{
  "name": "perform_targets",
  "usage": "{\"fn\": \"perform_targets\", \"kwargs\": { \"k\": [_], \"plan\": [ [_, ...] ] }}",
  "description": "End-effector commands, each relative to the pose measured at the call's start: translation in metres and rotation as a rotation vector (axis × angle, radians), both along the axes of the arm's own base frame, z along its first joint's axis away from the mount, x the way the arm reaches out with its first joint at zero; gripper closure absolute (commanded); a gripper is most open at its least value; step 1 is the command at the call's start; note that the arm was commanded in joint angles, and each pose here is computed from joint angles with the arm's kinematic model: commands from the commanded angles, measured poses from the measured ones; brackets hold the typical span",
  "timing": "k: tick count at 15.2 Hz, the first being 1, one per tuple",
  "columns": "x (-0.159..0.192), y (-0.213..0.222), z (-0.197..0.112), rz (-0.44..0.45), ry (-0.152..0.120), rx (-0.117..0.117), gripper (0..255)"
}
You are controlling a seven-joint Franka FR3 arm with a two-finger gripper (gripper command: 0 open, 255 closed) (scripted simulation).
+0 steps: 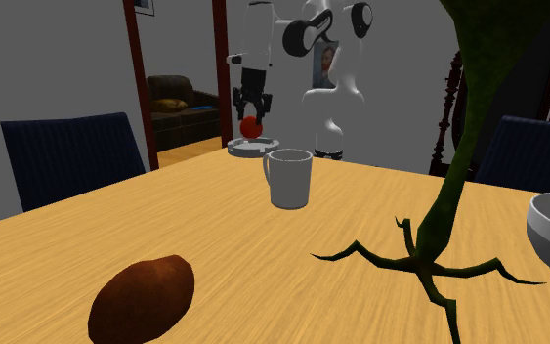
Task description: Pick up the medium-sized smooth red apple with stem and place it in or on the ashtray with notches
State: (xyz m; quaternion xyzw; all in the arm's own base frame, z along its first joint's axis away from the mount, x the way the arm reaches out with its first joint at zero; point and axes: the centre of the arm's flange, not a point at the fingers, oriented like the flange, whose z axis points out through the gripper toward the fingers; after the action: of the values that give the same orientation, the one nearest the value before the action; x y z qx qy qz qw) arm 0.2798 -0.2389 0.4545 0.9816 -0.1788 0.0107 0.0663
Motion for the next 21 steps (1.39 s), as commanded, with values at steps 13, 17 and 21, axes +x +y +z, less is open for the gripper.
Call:
{"fn": "perform_targets", "kwargs": {
  "k": [13, 17, 21],
  "plan": [
    [-0.001, 0.0, -0.03, 0.0, -0.001, 0.0, 0],
    [-0.001, 0.0, -0.03, 0.0, -0.001, 0.0, 0],
    [-0.001, 0.006, 0.01, 0.0, -0.001, 0.0, 0]
  ]
}}
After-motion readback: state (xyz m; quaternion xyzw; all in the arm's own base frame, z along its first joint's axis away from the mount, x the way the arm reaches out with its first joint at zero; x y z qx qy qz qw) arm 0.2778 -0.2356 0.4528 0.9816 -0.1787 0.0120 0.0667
